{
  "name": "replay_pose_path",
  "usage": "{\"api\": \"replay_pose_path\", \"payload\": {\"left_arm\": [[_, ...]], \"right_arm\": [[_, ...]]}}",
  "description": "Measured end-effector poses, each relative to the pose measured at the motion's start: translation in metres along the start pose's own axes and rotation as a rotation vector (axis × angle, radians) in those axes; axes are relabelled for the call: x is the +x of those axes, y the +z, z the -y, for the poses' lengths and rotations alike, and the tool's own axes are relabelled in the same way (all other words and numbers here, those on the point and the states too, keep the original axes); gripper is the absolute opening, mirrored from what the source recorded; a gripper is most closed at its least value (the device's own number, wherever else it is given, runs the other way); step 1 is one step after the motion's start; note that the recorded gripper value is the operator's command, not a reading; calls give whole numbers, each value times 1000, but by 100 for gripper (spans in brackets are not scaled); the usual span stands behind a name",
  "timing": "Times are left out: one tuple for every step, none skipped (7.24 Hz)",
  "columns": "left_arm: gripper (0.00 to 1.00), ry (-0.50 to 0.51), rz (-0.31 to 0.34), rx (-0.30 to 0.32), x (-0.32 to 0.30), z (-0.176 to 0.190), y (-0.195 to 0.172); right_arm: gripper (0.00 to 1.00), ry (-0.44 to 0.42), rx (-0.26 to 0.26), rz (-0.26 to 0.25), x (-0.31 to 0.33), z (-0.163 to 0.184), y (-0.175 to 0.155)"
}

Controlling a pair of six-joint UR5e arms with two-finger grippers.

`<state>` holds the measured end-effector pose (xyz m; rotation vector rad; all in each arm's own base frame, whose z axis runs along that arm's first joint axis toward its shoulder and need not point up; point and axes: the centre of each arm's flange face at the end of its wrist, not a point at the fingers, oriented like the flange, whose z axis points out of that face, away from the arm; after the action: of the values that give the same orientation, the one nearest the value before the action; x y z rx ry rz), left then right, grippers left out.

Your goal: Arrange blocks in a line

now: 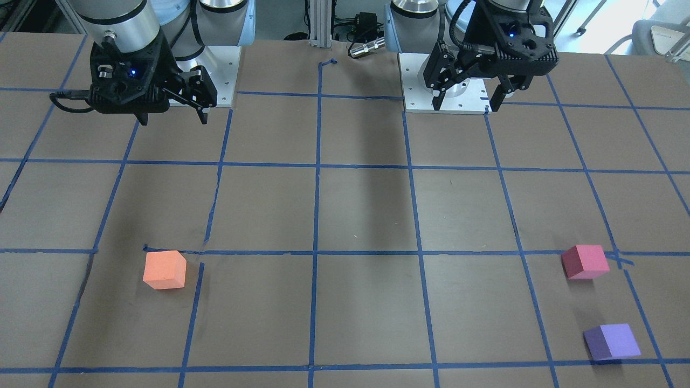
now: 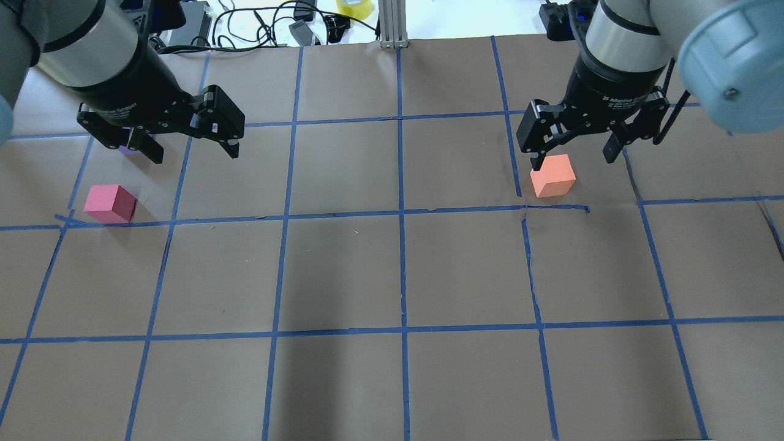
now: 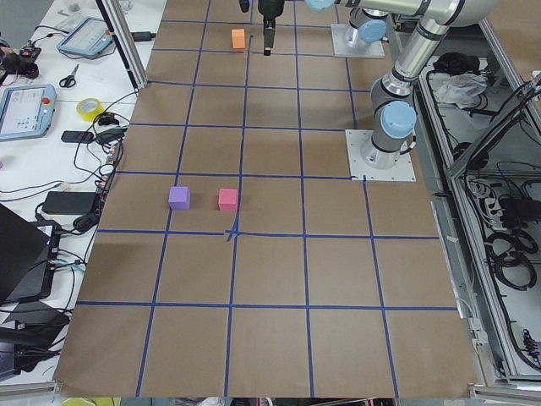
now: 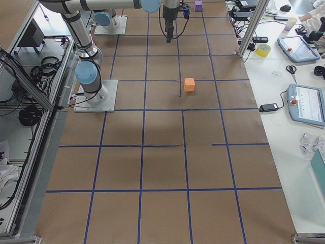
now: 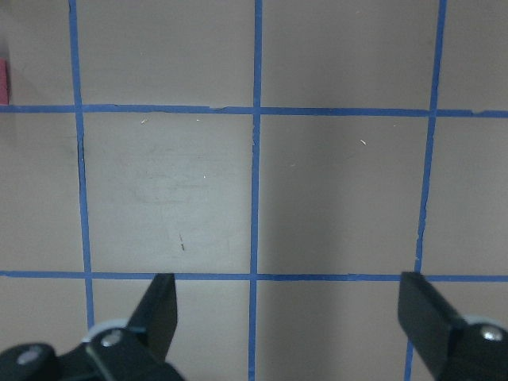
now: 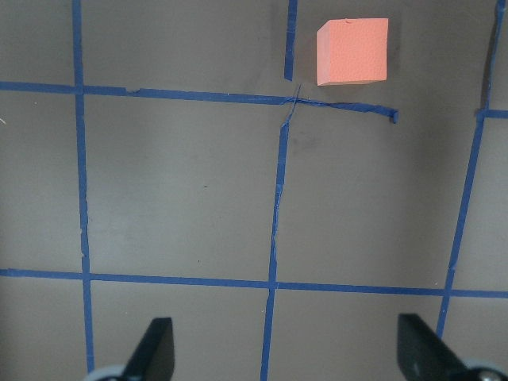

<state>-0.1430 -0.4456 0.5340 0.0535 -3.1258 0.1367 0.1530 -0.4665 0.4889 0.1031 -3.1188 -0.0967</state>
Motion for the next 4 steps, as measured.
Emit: {"api": "replay_pose_path", "payload": {"left_arm": [[100,0,1,0,0,0,0],[100,0,1,0,0,0,0],[100,0,2,0,0,0,0],[100,0,2,0,0,0,0]], "right_arm": [[100,2,-3,-3,0,1,1],[100,4,-7,-5,1,2,3],[100,6,-9,-6,2,3,4],[100,10,-7,-7,5,4,5]]}}
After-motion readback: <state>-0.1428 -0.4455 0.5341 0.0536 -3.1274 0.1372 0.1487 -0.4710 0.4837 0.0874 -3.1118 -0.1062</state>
